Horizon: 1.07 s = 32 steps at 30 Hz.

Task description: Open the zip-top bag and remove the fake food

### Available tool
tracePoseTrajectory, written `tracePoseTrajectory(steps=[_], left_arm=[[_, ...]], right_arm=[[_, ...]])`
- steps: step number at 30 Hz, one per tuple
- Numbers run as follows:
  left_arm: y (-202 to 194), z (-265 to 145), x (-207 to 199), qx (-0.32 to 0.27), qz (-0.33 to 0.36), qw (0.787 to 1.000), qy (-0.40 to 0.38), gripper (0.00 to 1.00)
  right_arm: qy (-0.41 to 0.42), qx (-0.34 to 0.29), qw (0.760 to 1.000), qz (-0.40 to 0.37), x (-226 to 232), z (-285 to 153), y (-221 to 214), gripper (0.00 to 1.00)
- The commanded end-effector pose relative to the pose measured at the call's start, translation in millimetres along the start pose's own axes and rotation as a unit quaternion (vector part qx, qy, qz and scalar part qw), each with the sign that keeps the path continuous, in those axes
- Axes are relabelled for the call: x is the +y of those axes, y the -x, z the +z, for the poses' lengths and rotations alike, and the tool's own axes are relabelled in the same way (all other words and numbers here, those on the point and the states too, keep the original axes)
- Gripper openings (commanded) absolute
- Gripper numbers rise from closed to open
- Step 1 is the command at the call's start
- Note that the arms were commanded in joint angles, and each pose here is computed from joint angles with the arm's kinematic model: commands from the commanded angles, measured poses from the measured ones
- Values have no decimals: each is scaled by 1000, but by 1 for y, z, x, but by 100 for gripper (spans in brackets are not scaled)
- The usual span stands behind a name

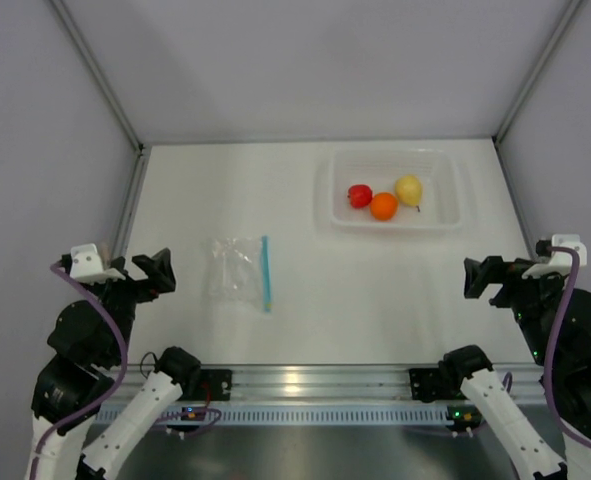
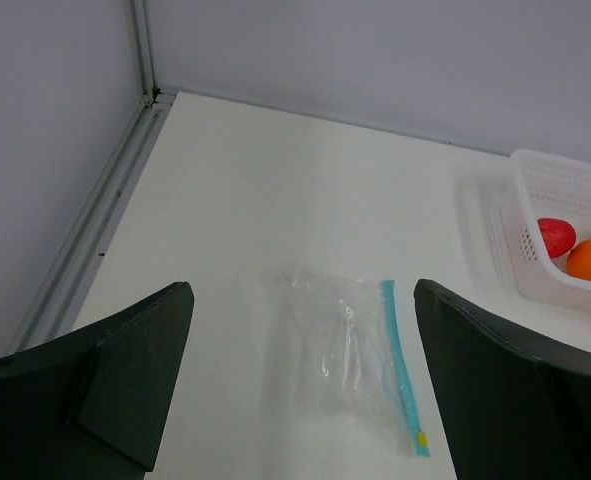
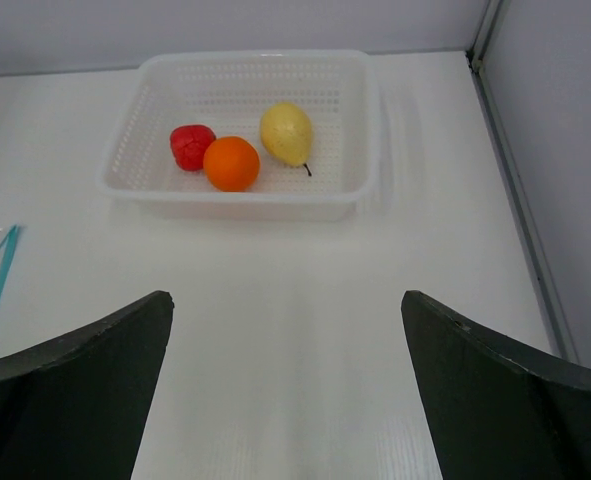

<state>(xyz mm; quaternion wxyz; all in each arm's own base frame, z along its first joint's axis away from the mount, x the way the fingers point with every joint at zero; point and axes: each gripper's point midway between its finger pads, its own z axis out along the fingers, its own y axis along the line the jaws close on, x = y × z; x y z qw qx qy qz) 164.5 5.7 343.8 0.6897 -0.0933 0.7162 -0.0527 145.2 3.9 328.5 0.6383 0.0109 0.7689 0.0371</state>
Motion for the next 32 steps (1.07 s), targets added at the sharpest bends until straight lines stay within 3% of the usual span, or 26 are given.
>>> tracePoseTrajectory(steps=[1,32], left_arm=[[15,-16,12,-15,7,1000,9,98],[10,-19,15,-13,13,1000,6,98]], right_arm=[[-19,-13,1000,-5,-11,-14,6,99],[-20,-1,1000,-1,-8,-1,-2,100]])
